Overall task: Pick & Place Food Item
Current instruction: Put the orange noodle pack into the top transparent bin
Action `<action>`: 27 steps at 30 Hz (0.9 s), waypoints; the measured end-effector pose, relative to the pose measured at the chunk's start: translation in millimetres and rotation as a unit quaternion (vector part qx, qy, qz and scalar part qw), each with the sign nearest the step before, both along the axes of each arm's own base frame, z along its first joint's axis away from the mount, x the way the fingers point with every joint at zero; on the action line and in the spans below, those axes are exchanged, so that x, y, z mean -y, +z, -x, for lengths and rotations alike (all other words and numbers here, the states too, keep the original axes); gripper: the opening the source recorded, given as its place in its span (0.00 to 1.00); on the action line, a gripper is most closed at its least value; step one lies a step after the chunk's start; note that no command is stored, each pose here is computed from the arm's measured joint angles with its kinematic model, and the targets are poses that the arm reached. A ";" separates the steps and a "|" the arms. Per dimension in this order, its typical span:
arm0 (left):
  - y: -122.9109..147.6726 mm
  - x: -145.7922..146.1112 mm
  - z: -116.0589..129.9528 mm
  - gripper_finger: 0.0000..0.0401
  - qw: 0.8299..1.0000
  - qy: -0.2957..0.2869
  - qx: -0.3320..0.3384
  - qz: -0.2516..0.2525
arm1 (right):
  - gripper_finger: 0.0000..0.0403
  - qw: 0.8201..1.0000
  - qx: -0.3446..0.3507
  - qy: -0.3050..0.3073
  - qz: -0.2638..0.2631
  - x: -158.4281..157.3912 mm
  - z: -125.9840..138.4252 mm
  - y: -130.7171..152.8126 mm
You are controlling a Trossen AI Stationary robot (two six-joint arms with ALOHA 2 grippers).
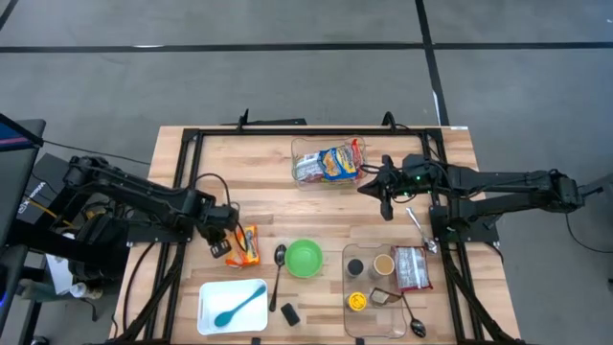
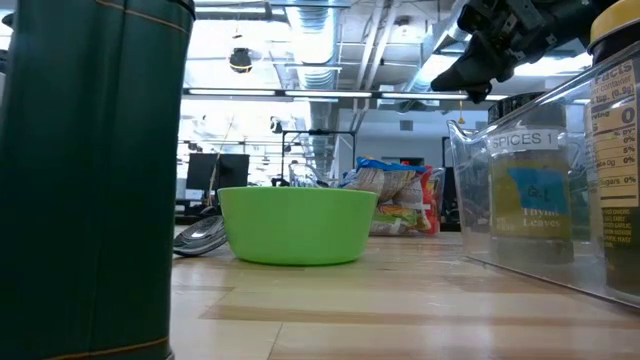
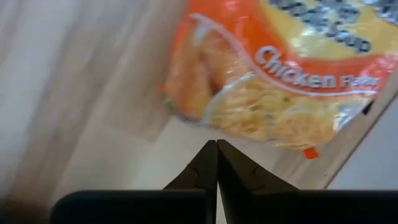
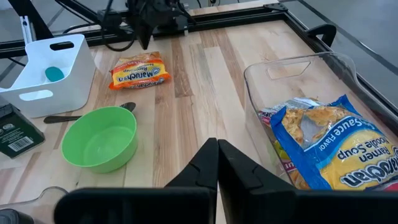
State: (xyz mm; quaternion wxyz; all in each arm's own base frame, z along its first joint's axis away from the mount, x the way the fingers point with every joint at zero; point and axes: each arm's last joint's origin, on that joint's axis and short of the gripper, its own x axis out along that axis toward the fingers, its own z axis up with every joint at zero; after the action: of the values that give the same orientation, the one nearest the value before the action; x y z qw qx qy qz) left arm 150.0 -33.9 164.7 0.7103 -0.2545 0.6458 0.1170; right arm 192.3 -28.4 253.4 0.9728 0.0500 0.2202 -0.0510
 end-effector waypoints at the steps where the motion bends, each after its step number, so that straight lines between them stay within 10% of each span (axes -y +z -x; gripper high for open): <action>1: -0.3 2.3 -1.0 0.00 1.000 -0.006 0.004 0.001 | 0.00 1.000 -0.002 0.000 0.000 0.0 0.1 -0.3; 14: -17.2 24.6 -18.5 0.00 0.998 -0.058 0.018 0.009 | 0.00 1.000 -0.008 0.000 -0.001 -0.1 0.6 -1.3; 27: -10.5 20.8 -50.5 0.00 0.975 -0.100 0.189 -0.061 | 0.00 1.000 -0.007 0.000 -0.001 -0.1 0.6 -1.2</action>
State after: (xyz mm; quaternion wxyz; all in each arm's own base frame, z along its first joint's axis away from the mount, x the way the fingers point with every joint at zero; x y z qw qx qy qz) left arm 200.4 -54.7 154.1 0.8420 -0.1622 0.5133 0.0345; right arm 191.7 -28.3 252.2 0.9712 0.0506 0.2271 -0.0513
